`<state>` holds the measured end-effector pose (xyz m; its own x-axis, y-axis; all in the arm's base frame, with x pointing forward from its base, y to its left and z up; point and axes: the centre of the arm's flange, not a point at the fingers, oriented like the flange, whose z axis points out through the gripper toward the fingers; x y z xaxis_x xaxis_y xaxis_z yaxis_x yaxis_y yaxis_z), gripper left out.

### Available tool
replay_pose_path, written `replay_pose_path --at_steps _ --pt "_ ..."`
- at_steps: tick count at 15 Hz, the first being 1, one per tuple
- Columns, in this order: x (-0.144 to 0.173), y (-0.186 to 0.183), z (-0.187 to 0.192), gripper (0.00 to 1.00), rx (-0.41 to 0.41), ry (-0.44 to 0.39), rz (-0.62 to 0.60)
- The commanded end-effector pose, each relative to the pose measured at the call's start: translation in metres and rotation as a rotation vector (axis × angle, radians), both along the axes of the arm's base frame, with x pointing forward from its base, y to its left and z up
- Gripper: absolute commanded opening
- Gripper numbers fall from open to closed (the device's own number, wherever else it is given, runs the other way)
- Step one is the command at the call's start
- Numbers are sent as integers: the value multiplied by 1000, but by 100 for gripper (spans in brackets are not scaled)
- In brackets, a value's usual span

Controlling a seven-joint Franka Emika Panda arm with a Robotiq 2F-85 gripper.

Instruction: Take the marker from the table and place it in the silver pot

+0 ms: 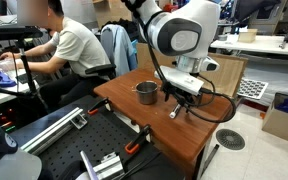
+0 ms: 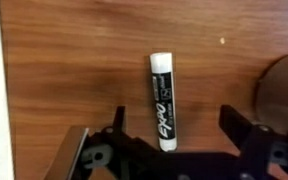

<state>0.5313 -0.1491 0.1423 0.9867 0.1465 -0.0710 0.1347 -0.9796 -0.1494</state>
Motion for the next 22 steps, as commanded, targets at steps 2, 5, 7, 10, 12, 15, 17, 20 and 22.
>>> replay_pose_path --at_steps 2,5,7,10,12,15,17,20,22 --pt "19 -7 -12 75 -18 64 -27" --pt "23 -6 -11 58 -56 72 -32" --pt "26 -3 -8 42 -91 77 -39" --pt "29 7 -6 20 -122 93 -30" --pt "30 15 -4 5 -149 94 -31" --pt "30 20 1 5 -165 90 -27" --pt "29 22 2 4 -173 82 -25" --pt "27 26 4 5 -176 74 -22" --pt "22 30 8 5 -174 62 -7"
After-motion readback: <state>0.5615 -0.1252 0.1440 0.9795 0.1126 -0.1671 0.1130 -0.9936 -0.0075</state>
